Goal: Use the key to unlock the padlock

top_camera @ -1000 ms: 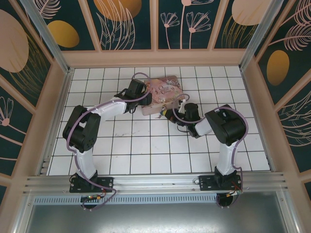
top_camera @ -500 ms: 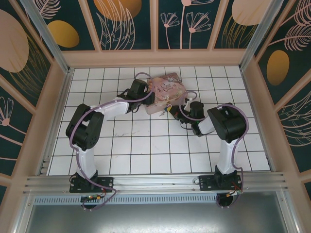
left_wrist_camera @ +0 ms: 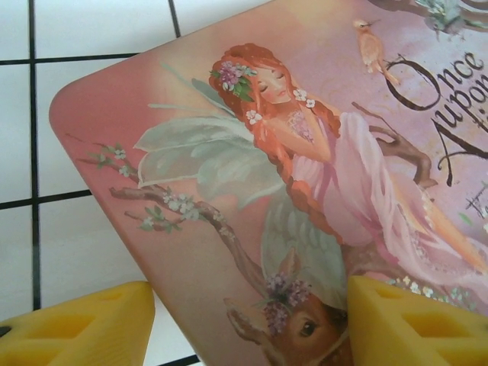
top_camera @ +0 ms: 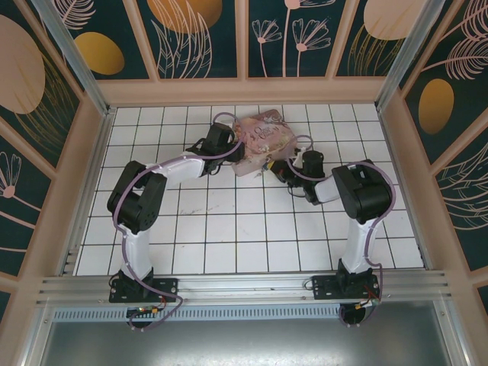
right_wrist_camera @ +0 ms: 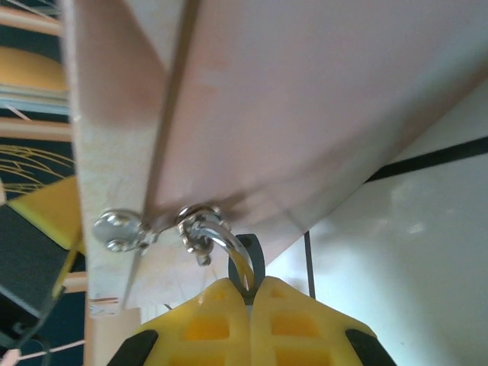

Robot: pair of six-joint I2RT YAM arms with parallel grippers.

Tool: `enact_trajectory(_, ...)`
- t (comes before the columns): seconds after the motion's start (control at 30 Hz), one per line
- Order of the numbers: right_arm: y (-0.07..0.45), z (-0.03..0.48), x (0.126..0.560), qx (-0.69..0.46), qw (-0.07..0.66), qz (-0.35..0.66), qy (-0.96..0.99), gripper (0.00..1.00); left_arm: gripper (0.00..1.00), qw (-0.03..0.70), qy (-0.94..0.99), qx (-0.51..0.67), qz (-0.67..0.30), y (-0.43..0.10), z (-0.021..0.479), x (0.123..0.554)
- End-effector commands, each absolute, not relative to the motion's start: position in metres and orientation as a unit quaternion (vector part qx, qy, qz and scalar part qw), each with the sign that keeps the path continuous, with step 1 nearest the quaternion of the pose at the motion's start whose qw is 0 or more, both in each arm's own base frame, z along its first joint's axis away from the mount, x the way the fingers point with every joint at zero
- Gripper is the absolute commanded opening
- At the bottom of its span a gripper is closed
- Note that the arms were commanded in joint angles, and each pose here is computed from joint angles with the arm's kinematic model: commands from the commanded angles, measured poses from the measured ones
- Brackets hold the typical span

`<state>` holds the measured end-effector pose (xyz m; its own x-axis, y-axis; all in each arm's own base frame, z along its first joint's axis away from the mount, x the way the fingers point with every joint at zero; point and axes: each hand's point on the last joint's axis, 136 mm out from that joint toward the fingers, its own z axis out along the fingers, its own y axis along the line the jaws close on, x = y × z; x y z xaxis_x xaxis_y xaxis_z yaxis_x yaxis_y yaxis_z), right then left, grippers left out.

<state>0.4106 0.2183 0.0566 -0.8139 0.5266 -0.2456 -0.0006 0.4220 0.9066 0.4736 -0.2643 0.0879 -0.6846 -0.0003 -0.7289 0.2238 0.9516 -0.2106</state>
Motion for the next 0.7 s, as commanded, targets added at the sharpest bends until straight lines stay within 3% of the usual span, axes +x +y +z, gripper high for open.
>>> enact_trajectory(0.0,0.161,0.089,0.450,0.231,0.330,0.540,0.739,0.00,0.65,0.195,0.976,0.093,-0.020,-0.208,-0.033,0.401)
enact_trajectory(0.23,0.175,0.079,0.454,0.197,0.298,0.526,0.772,0.00,0.65,0.196,0.976,0.093,-0.026,-0.214,-0.032,0.405)
enact_trajectory(0.4,0.155,0.060,0.438,0.226,0.297,0.495,0.784,0.00,0.65,0.194,0.976,0.095,-0.025,-0.215,-0.033,0.406)
enact_trajectory(0.47,0.144,0.068,0.434,0.235,0.301,0.526,0.760,0.00,0.65,0.192,0.976,0.097,-0.024,-0.215,-0.034,0.405)
enact_trajectory(0.53,0.165,0.085,0.437,0.167,0.257,0.592,0.745,0.00,0.65,0.191,0.977,0.097,-0.023,-0.215,-0.035,0.405)
enact_trajectory(0.67,0.157,0.070,0.450,0.166,0.257,0.498,0.811,0.00,0.64,0.186,0.977,0.099,-0.022,-0.215,-0.038,0.404)
